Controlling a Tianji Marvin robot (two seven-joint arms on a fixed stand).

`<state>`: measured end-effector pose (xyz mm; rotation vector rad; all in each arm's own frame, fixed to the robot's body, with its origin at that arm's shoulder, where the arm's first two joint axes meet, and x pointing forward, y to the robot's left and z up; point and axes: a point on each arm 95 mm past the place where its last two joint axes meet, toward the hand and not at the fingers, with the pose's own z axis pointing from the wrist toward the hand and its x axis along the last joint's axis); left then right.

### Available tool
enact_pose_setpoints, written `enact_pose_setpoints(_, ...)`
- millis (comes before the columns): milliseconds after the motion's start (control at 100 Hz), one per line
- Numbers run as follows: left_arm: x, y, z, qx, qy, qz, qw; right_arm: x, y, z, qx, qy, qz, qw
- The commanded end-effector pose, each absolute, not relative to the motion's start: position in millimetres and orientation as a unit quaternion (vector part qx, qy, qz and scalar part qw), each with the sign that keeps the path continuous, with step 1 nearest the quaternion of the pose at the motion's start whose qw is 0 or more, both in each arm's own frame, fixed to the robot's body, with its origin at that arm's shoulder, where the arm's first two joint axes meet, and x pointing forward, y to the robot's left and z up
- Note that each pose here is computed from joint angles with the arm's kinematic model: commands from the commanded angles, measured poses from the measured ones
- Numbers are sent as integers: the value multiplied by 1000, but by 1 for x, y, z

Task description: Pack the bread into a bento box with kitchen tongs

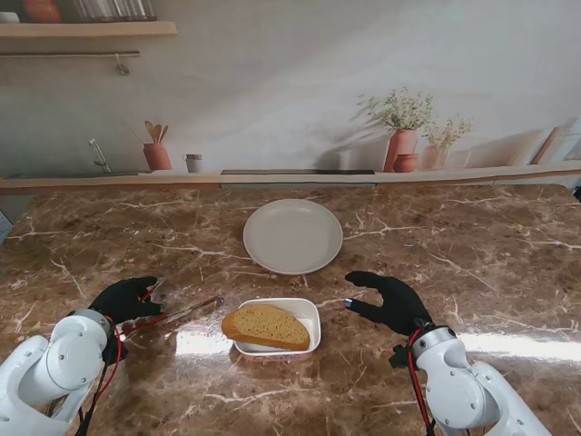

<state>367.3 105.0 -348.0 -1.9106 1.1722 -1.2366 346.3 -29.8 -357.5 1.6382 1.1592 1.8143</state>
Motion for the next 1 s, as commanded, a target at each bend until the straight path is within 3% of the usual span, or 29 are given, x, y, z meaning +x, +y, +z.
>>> enact_pose_setpoints(0,365,104,-352,-716,443,-456,288,344,-30,-361,597,423,648,211)
enact_pose_setpoints(640,365,102,-319,-646,432,-515,361,344,-32,-359,593,420,652,217)
enact_pose_setpoints(990,345,74,-288,-580,430,-588,364,344,-33,-357,588,424,653,218)
